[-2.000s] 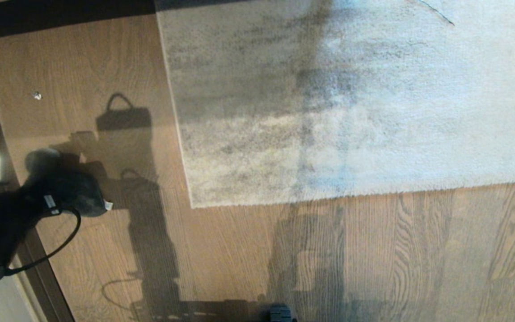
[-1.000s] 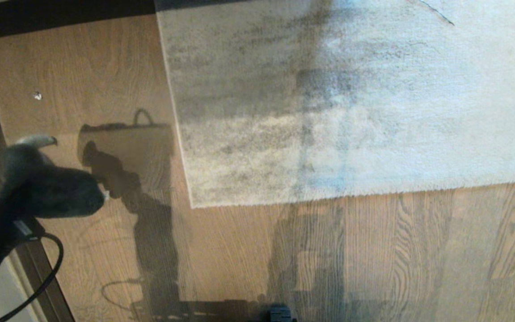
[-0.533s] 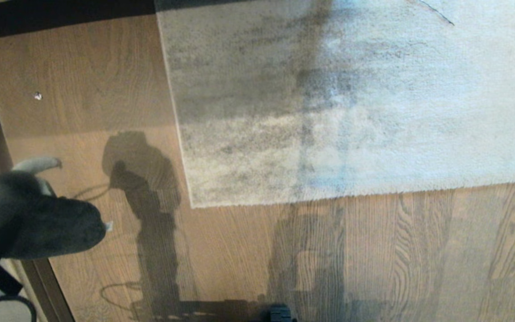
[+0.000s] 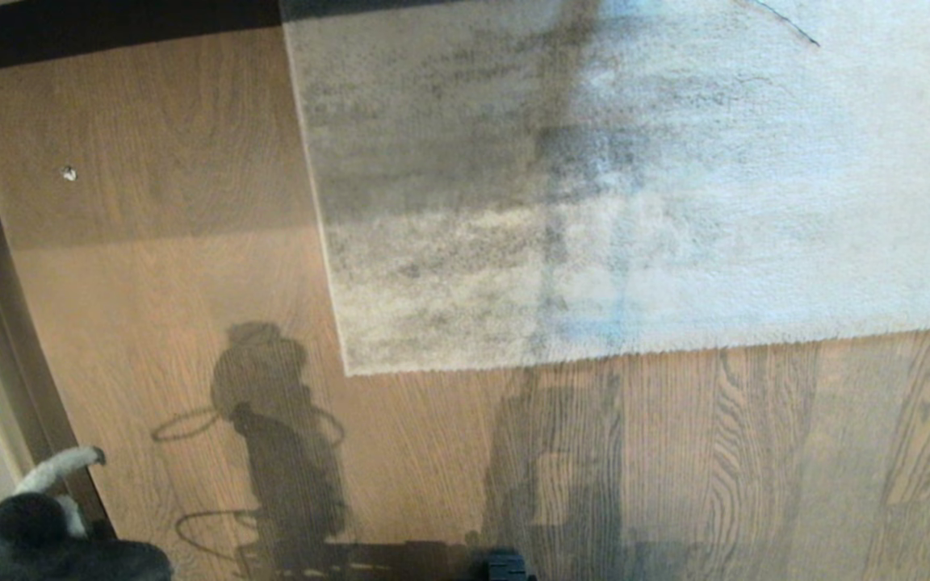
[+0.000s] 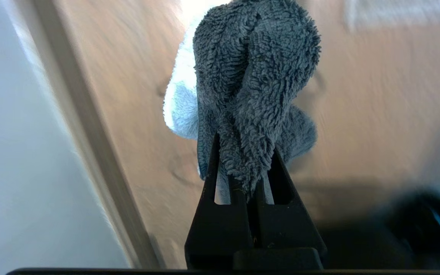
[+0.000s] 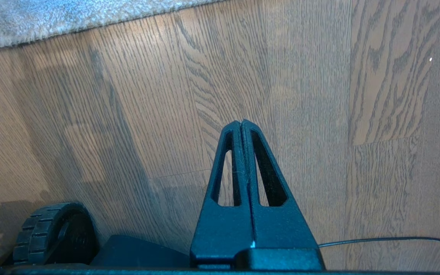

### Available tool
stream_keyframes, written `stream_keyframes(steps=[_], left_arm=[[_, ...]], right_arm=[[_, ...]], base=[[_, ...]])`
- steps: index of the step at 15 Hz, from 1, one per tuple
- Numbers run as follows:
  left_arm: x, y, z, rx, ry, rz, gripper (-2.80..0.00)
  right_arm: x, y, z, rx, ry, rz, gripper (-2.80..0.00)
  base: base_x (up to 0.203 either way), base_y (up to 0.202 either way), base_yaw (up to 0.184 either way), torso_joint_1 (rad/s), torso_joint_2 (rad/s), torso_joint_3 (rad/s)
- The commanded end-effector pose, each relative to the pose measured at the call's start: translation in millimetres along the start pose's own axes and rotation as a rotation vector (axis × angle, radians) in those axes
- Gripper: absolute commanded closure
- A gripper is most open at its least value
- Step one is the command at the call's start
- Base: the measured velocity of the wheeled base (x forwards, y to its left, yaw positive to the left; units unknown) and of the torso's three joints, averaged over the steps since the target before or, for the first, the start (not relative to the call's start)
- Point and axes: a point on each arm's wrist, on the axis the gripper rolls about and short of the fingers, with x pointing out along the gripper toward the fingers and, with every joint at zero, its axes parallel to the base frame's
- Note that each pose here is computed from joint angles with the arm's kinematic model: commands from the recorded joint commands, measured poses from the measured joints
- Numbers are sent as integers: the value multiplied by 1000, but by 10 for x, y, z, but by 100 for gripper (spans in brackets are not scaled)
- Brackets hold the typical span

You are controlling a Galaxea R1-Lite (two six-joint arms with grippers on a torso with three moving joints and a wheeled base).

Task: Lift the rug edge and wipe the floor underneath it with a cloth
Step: Lift up the carpet

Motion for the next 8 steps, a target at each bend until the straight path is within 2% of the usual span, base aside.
stream_keyframes(steps=[1,3,8], left_arm=[[-147,-9,-142,-2,-78,-41,0],[-163,-11,-157,-9,-103,-50,0],[-161,-12,-158,-10,-106,-50,0]], right_arm=[[1,0,1,0,1,0,0],[1,0,0,0,2,0,0],[1,0,1,0,1,0,0]], base=[[0,0,0,0,0,0],[0,0,0,0,0,0],[0,0,0,0,0,0]])
